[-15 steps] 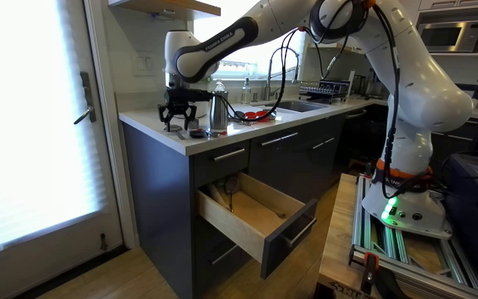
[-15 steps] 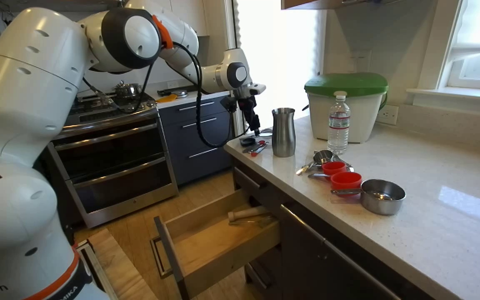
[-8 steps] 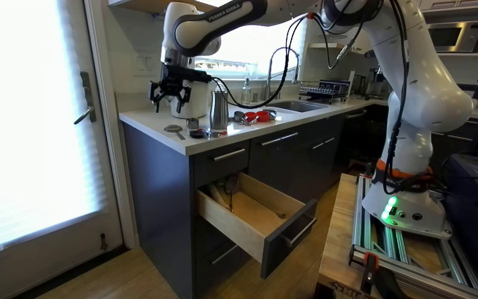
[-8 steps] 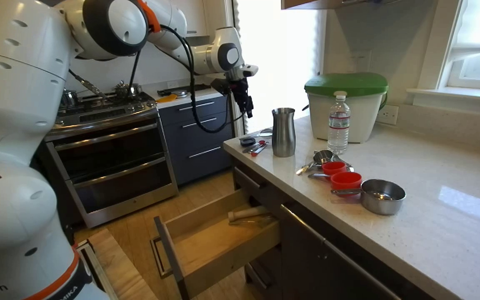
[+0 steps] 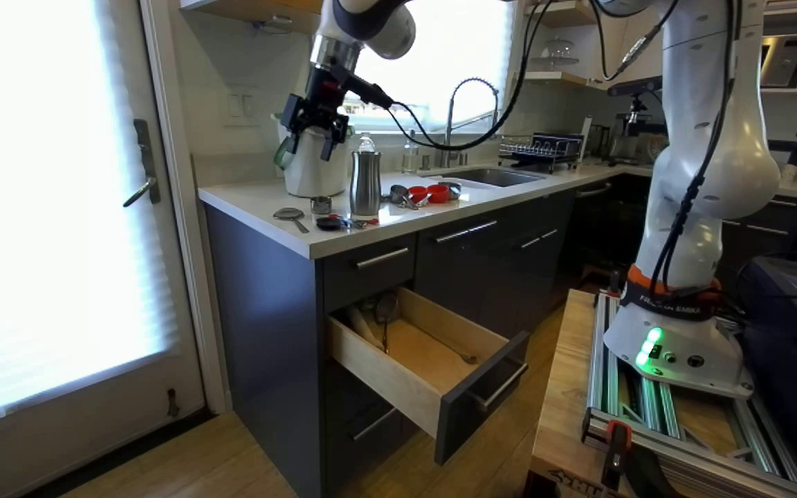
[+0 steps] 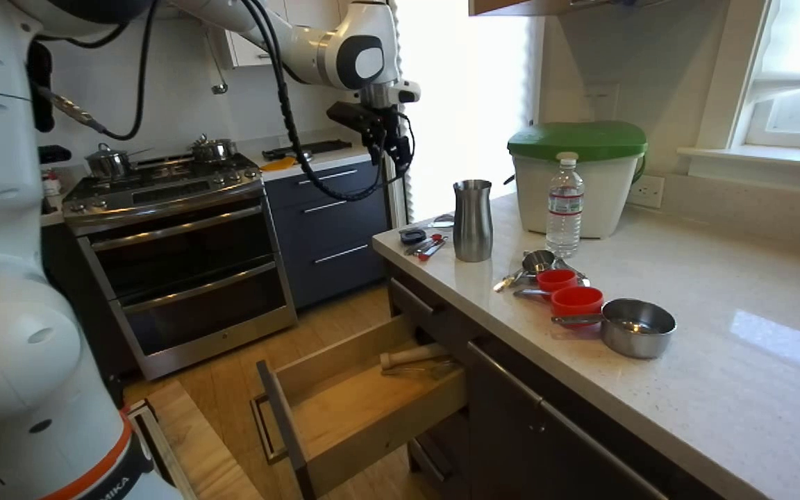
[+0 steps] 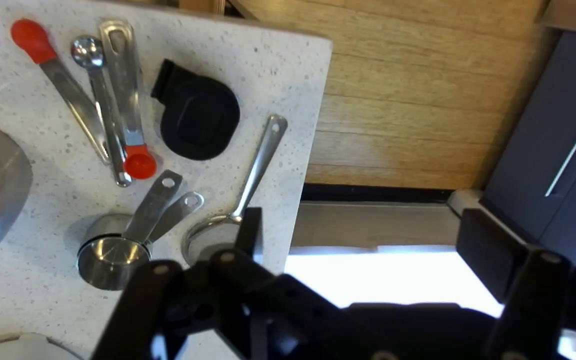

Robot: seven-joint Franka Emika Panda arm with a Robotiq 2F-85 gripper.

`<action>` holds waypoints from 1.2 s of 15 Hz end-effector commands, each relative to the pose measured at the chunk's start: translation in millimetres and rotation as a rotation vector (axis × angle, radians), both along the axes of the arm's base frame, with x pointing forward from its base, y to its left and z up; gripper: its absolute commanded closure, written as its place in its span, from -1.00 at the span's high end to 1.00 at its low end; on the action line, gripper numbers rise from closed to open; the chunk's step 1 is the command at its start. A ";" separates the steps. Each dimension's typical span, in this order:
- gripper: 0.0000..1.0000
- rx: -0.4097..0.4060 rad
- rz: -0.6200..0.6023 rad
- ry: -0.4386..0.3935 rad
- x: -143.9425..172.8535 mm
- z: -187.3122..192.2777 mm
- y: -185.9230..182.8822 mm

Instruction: Remove the tea strainer from the drawer and put it on the counter top

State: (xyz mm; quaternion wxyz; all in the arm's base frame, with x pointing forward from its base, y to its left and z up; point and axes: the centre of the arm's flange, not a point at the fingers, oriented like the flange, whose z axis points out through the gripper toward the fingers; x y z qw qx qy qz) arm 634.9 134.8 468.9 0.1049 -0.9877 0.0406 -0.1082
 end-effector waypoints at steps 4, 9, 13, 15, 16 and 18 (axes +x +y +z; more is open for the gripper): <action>1.00 0.046 0.106 0.128 -128.9 -4.3 -58.7; 1.00 0.027 0.084 0.192 -215.5 -25.9 -75.2; 1.00 0.072 0.044 0.237 -283.9 -60.8 -81.1; 1.00 0.047 0.057 0.261 -248.3 -59.1 -78.2; 1.00 0.051 0.051 0.265 -261.6 -66.0 -79.5; 1.00 0.053 0.047 0.259 -275.0 -69.8 -81.0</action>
